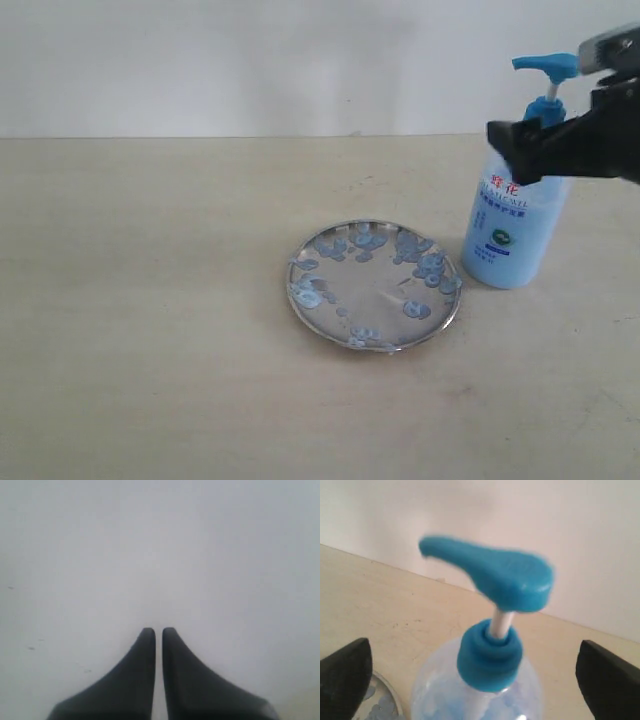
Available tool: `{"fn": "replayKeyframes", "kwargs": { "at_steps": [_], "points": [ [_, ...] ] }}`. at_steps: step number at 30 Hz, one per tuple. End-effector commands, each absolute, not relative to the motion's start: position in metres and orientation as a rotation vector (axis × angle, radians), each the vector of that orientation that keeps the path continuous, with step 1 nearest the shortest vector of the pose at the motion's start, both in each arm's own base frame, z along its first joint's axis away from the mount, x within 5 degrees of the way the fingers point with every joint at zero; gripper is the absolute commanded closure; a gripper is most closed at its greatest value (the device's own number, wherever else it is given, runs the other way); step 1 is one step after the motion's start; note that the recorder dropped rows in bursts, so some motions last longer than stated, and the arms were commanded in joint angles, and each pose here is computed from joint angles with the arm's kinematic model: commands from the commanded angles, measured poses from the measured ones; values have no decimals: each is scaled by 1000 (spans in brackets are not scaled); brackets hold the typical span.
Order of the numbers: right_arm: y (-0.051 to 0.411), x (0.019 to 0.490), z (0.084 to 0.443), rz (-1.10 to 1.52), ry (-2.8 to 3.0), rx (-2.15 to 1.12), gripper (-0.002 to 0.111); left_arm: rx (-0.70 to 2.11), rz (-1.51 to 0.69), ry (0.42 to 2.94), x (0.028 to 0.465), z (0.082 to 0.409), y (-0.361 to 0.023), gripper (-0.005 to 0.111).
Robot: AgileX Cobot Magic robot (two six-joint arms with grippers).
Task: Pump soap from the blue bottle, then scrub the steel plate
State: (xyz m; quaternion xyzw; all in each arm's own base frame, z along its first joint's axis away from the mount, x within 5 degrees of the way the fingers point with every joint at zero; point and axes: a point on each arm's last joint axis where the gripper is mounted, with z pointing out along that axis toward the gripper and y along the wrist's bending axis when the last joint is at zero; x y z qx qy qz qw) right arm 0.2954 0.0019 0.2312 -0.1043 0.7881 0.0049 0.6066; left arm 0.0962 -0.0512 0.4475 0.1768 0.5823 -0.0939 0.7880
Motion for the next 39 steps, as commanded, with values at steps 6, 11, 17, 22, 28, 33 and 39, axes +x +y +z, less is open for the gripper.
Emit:
{"fn": "replayKeyframes", "kwargs": {
  "at_steps": [6, 11, 17, 22, 28, 33, 39],
  "points": [
    [-11, 171, 320, -122, 1958, 61, 64, 66, -210, 1134, 29, 432, 38, 102],
    [-6, 97, 340, -44, 1817, 66, 106, -24, -186, 1140, 17, 410, 59, 102],
    [3, 78, 286, 56, 1524, -5, 109, -8, -208, 1190, 25, 385, 49, 102],
    [7, 81, 219, 185, 1596, 67, 109, -3, -317, 1194, 29, 378, 40, 102],
    [4, 79, 196, 205, 1740, 154, 109, -7, -314, 1196, 29, 377, 40, 102],
    [3, 78, 190, 339, 1789, 365, 109, -24, -298, 1207, 30, 376, 42, 102],
    [3, 78, 190, 343, 1788, 370, 109, -49, -249, 1266, 37, 362, 41, 102]
  ]
}}
